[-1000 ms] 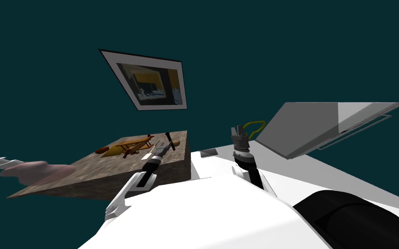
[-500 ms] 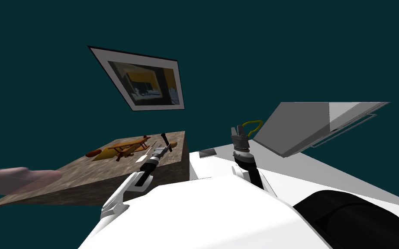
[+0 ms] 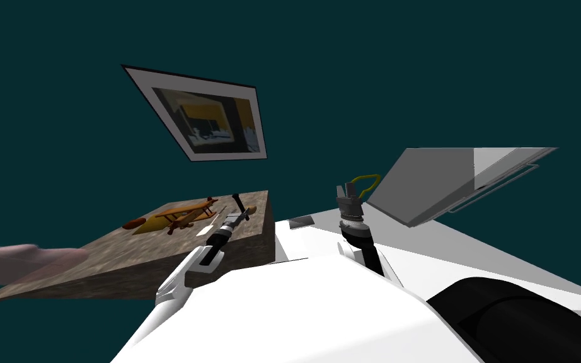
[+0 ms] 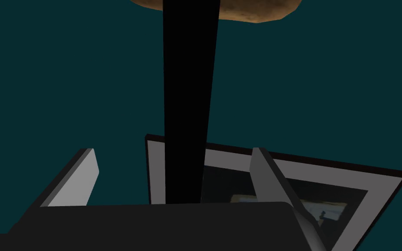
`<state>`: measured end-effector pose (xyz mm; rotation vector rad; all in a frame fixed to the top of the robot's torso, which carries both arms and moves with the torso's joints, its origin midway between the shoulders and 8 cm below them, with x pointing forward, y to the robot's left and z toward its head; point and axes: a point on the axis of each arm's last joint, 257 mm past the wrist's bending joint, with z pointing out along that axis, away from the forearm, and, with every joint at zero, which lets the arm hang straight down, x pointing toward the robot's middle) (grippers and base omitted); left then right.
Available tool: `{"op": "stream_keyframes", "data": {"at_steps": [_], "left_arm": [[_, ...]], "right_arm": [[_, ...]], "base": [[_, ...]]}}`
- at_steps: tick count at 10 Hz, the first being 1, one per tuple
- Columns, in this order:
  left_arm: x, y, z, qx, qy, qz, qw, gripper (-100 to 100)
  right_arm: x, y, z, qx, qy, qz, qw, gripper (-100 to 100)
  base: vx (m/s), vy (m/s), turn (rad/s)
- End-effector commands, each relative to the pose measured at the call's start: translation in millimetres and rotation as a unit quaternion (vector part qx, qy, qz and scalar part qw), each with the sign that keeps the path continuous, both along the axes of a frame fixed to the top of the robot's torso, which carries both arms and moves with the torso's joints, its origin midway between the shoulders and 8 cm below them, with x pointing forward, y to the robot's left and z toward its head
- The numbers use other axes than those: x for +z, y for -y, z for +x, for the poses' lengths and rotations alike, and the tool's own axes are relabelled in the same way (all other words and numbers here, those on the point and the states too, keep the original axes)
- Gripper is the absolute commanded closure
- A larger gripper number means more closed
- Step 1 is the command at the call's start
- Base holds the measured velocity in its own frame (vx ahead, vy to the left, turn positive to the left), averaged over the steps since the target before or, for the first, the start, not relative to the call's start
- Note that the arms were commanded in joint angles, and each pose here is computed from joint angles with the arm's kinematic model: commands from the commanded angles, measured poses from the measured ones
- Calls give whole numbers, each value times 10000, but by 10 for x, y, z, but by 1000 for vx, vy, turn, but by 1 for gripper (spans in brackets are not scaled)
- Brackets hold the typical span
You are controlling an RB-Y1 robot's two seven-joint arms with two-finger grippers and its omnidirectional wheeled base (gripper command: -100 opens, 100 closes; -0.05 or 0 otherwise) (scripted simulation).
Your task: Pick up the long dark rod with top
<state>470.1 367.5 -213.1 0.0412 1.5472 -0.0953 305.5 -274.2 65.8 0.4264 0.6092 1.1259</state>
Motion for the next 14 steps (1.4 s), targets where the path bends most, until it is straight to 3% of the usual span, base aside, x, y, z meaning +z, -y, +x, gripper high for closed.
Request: {"op": "stream_keyframes", "data": {"at_steps": [1, 2, 4, 5, 8, 9, 11, 12, 13, 14], "left_arm": [[57, 23, 131, -122, 98, 12, 9999, -100], [64, 8, 197, -109, 109, 6, 9999, -100], [-146, -104, 176, 5, -99, -8, 10000, -100], [13, -61, 318, -143, 86, 16, 9999, -100], [-200, -198, 348, -4, -127, -5, 9999, -100], [-64, -183, 479, -118, 27, 20, 9999, -100], [-220, -296, 518, 0, -135, -1, 9999, -100], [-46, -272, 641, -119, 51, 30, 9999, -100], [-45, -304, 716, -81, 40, 19, 10000, -100], [-200, -394, 687, 11, -116, 5, 9999, -100]], "right_arm": [[0, 0, 0, 0, 0, 0, 10000, 0], [0, 0, 0, 0, 0, 0, 10000, 0], [0, 0, 0, 0, 0, 0, 10000, 0], [0, 0, 0, 0, 0, 0, 10000, 0], [0, 0, 0, 0, 0, 0, 10000, 0], [0, 0, 0, 0, 0, 0, 10000, 0], [0, 0, 0, 0, 0, 0, 10000, 0], [0, 0, 0, 0, 0, 0, 10000, 0], [0, 0, 0, 0, 0, 0, 10000, 0], [0, 0, 0, 0, 0, 0, 10000, 0]], "base": [[-62, -36, -48], [-67, -31, -26], [-18, -5, 3], [-60, -23, -46], [-31, -17, -8], [-51, -25, -52], [-45, -22, -13], [-61, -41, -40], [-62, -36, -32], [-31, -12, 0]]}}
